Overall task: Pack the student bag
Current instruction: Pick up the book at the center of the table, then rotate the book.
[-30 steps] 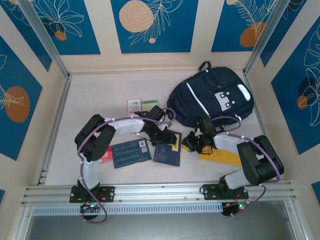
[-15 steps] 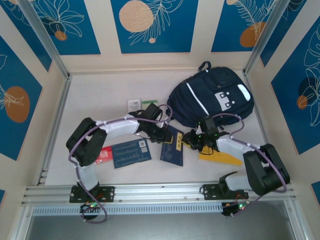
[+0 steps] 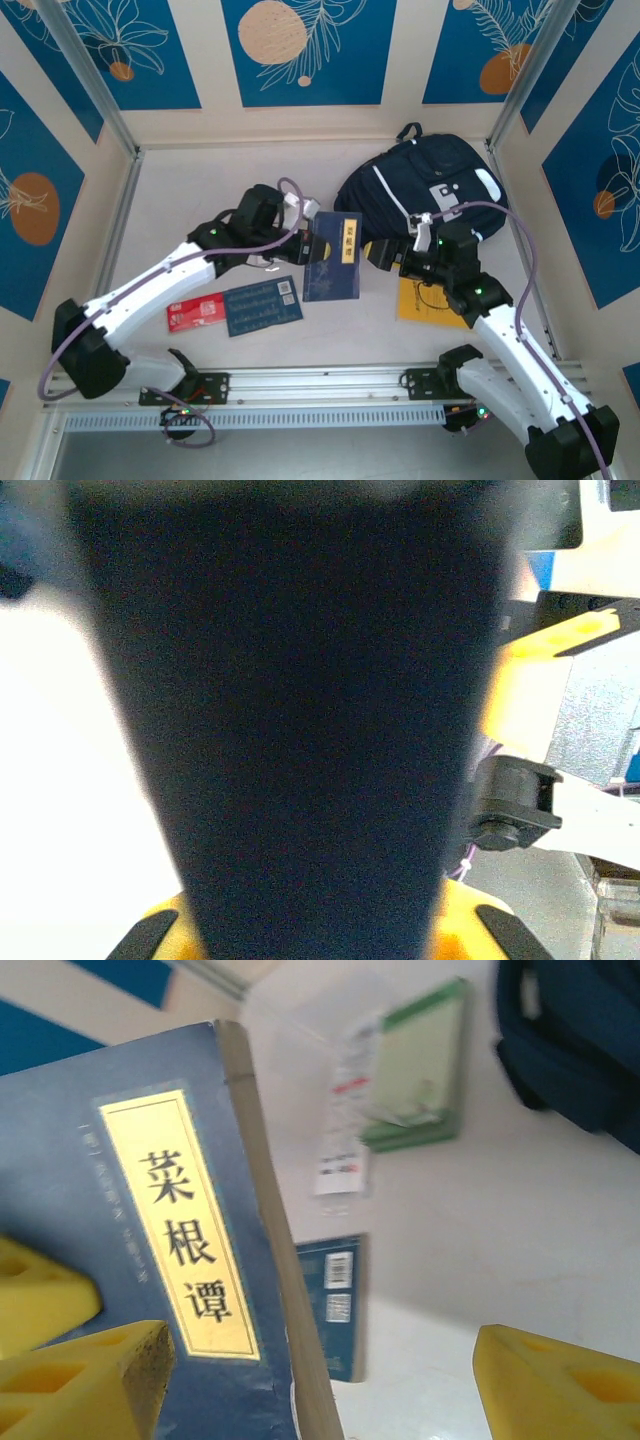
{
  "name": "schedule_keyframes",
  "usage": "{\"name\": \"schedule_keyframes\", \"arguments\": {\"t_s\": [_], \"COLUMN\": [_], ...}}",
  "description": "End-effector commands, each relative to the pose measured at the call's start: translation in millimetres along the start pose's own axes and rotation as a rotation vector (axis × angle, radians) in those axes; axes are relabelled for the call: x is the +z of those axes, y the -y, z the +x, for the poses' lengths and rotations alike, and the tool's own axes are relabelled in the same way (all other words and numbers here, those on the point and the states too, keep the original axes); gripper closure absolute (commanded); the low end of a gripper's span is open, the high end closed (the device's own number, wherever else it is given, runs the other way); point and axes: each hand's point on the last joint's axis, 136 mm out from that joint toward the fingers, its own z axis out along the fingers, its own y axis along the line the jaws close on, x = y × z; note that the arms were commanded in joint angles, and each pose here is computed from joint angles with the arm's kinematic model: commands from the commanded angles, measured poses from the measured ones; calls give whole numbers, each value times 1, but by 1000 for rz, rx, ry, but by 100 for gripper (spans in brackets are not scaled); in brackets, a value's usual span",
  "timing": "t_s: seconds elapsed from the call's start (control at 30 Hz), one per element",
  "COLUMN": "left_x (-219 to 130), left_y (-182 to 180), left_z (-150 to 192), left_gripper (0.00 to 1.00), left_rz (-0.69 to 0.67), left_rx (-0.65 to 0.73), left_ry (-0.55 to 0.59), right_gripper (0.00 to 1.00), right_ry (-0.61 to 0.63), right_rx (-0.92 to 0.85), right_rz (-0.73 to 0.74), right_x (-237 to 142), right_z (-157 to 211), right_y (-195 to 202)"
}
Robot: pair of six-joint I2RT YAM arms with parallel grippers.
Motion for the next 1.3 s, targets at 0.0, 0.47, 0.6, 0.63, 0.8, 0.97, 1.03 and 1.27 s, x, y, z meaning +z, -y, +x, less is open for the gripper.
{"name": "schedule_keyframes", "arguments": {"t_s": [0.0, 0.47, 0.6, 0.63, 0.8, 0.97, 1.03, 1.27], "left_x": [-24, -52, -49, -47, -40, -36, -34, -33], "left_y": [15, 53, 64, 66, 73, 78, 78, 83], "left_z": [-15, -15, -11, -9, 0, 8, 11, 13], "left_gripper": [100, 100, 100, 100, 100, 100, 100, 100], "left_rz": [38, 275, 360, 378, 438, 488, 499, 539], "left_rx": [115, 176, 170, 170, 170, 174, 173, 176], "left_ry": [135, 315, 285, 268, 201, 148, 130, 116], "right_gripper": [18, 9, 9, 9, 10, 16, 22, 64], "right_ry": [-46, 19, 21, 14, -20, -52, -76, -62], "right_rx": [-140, -355, -327, -311, -282, -299, -313, -251], "right_rz": [-201, -478, -418, -390, -393, -545, -576, -543], "right_x": [-13, -29, -21, -17, -13, -22, -26, -28], "right_z": [3, 3, 0, -1, 3, 11, 17, 17], "right_y": [-46, -91, -80, -75, -71, -95, -102, -95]}}
